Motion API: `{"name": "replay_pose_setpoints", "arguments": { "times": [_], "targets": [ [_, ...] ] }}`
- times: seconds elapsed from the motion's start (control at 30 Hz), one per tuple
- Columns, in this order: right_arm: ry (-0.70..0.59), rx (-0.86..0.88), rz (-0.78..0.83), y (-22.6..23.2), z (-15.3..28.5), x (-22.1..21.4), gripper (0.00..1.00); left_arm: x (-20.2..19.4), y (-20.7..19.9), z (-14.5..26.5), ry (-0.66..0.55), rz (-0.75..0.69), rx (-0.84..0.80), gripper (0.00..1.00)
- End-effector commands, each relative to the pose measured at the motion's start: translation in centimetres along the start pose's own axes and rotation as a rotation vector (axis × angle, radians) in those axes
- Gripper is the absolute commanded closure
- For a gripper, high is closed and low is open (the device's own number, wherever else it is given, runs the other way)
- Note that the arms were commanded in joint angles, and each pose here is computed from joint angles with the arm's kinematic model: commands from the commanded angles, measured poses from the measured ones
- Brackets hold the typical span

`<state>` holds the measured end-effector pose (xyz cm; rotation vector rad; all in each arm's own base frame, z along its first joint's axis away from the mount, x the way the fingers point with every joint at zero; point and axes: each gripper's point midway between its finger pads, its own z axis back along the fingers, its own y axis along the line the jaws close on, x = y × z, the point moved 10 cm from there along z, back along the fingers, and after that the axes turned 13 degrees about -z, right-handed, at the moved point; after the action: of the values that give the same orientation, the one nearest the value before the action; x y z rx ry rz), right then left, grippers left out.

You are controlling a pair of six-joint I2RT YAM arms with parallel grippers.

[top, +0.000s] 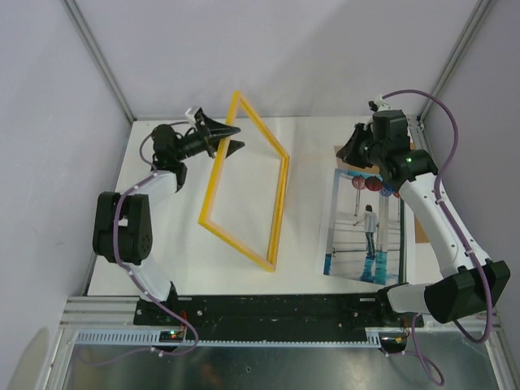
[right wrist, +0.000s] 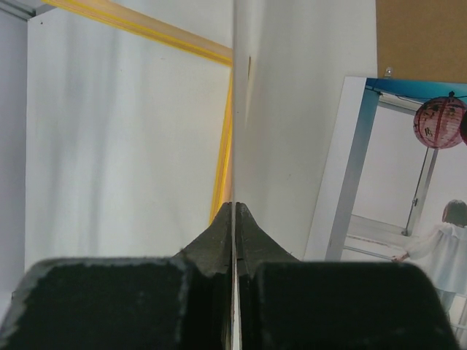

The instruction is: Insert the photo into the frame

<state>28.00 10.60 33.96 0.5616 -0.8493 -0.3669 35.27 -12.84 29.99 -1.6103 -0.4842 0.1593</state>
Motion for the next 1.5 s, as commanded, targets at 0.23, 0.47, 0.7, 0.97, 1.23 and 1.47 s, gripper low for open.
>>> {"name": "replay_pose_setpoints", "arguments": {
  "times": [0.23, 0.47, 0.7, 0.97, 1.23, 1.47],
  "targets": [
    [-0.063, 0.071, 0.026, 2.0, 0.3, 1.3, 1.0, 1.3, 2.4, 4.2, -0.016, -0.228, 0.3, 0.37],
    [-0.086, 0.051, 0.041, 1.8, 0.8, 1.4, 1.0, 2.4, 7.2, 6.0, -0.017, -0.338, 0.794, 0.37],
    [-0.167, 0.0, 0.052, 1.7, 2.4, 2.2, 1.0, 2.1, 12.0, 8.7, -0.075, -0.528, 1.491, 0.18],
    [-0.291, 0.023, 0.062, 3.2, 6.3, 3.6, 1.0, 1.3, 9.8, 10.1, -0.383, -0.634, 1.883, 0.01],
    [-0.238, 0.174, 0.083, 5.5, 6.6, 2.2, 1.0, 1.6, 12.9, 13.3, -0.352, -0.383, 1.79, 0.15],
    [-0.158, 0.295, 0.088, 7.2, 5.5, 0.9, 1.0, 0.8, 16.1, 14.6, -0.305, -0.257, 1.785, 0.6]
  ]
}}
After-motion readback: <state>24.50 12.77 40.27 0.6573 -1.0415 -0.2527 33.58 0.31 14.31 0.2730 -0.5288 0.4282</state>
